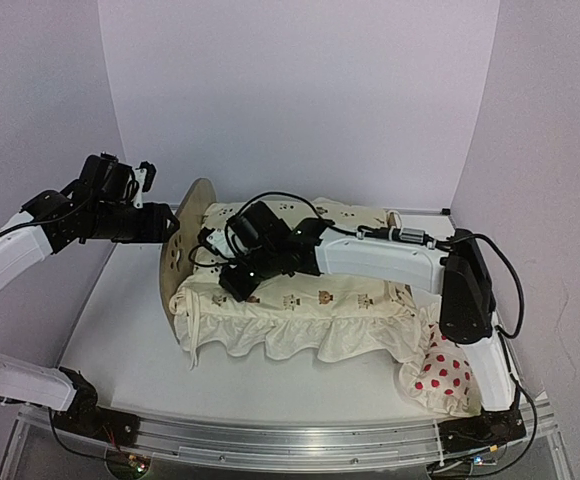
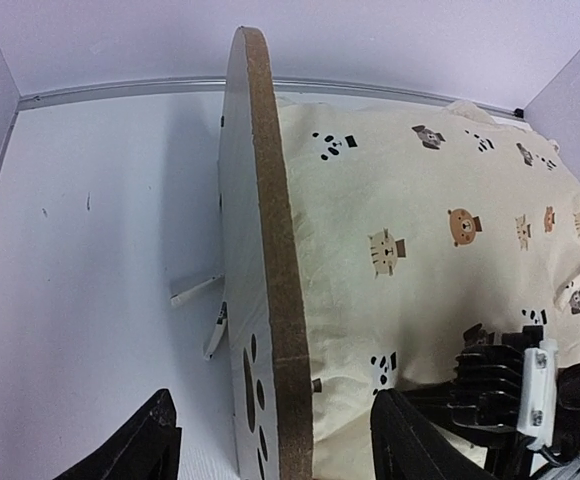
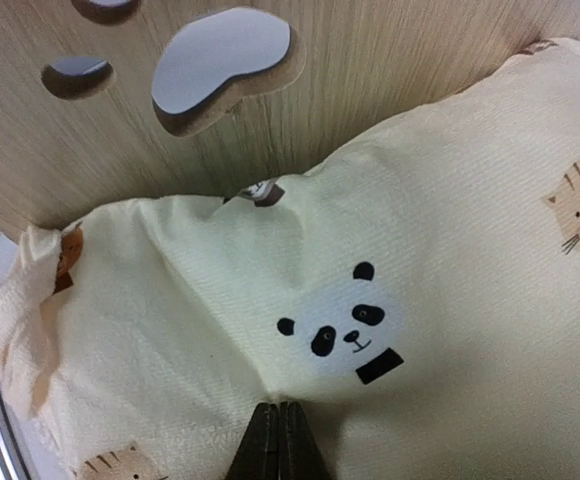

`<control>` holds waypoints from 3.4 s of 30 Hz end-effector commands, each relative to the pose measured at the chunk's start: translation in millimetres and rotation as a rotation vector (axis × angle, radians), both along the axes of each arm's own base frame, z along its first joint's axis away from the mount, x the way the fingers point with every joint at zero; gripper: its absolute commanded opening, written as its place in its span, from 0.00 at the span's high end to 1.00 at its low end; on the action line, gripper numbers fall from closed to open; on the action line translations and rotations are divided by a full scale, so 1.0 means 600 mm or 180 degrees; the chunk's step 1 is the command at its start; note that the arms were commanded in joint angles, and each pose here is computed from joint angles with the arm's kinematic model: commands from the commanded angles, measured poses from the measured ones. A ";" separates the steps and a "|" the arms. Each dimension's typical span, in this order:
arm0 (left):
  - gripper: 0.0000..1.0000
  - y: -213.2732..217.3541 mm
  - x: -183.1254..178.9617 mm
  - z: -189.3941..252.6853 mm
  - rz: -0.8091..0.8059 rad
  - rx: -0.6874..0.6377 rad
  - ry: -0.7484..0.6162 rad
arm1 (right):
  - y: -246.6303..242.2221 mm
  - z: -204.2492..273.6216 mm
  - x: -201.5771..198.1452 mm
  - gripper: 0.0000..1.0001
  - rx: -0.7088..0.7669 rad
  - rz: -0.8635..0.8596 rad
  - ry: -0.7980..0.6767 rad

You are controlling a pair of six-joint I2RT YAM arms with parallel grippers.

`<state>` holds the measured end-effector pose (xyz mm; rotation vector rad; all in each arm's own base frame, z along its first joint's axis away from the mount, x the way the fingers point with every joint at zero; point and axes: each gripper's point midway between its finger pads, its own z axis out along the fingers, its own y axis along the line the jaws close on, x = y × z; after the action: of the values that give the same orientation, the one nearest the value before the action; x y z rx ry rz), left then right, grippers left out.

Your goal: Set up the pet bed

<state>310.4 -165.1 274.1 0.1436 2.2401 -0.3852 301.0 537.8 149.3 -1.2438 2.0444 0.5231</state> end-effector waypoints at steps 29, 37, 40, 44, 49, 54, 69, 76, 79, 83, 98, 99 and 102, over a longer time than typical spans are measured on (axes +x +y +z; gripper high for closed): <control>0.36 -0.007 -0.006 -0.001 -0.0103 -0.0018 0.0024 | -0.010 -0.088 0.031 0.50 -0.0643 -0.0085 -0.0124; 0.40 -0.018 -0.009 -0.001 -0.0187 -0.0089 0.0053 | -0.026 -0.032 0.046 0.97 -0.0643 -0.0175 -0.0407; 0.40 -0.021 -0.011 0.002 -0.0197 -0.0144 0.0059 | -0.037 0.017 0.056 0.98 -0.0614 -0.0223 -0.0625; 0.40 -0.035 -0.011 0.011 -0.0267 -0.0192 0.0043 | -0.047 0.066 0.062 1.00 -0.0567 -0.0271 -0.0817; 0.41 -0.067 -0.014 0.020 -0.0392 -0.0176 0.0047 | -0.062 0.100 0.074 1.00 -0.0564 -0.0375 -0.0998; 0.40 -0.103 -0.024 0.038 -0.0480 -0.0154 0.0027 | -0.086 0.111 0.092 1.00 -0.0533 -0.0527 -0.0987; 0.39 -0.218 -0.043 0.031 -0.0827 0.0141 0.0096 | -0.132 0.124 0.116 1.00 -0.0068 -0.0784 -0.0539; 0.43 -0.161 -0.021 0.046 -0.0249 0.0416 -0.0060 | -0.149 0.152 0.108 1.00 0.0154 -0.0766 -0.0392; 0.44 -0.176 -0.034 0.068 -0.0448 0.0234 -0.0076 | -0.166 0.159 0.115 1.00 0.0227 -0.0862 -0.0317; 0.51 -0.214 -0.055 0.078 -0.0887 0.0106 -0.0023 | -0.194 0.160 0.136 1.00 0.0407 -0.1094 -0.0081; 0.57 -0.161 -0.013 -0.052 -0.0238 0.0822 0.0377 | -0.201 0.135 0.120 1.00 0.0493 -0.1073 0.0174; 0.57 -0.155 -0.007 -0.054 -0.0197 0.0847 0.0372 | -0.200 0.133 0.119 1.00 0.0501 -0.1062 0.0196; 0.57 -0.118 0.024 -0.065 -0.0009 0.0922 0.0405 | -0.198 0.123 0.114 1.00 0.0513 -0.1046 0.0254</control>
<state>295.4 -278.9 237.6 0.4100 2.4225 -0.2287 372.0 423.3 191.0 -0.8362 2.2184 0.5045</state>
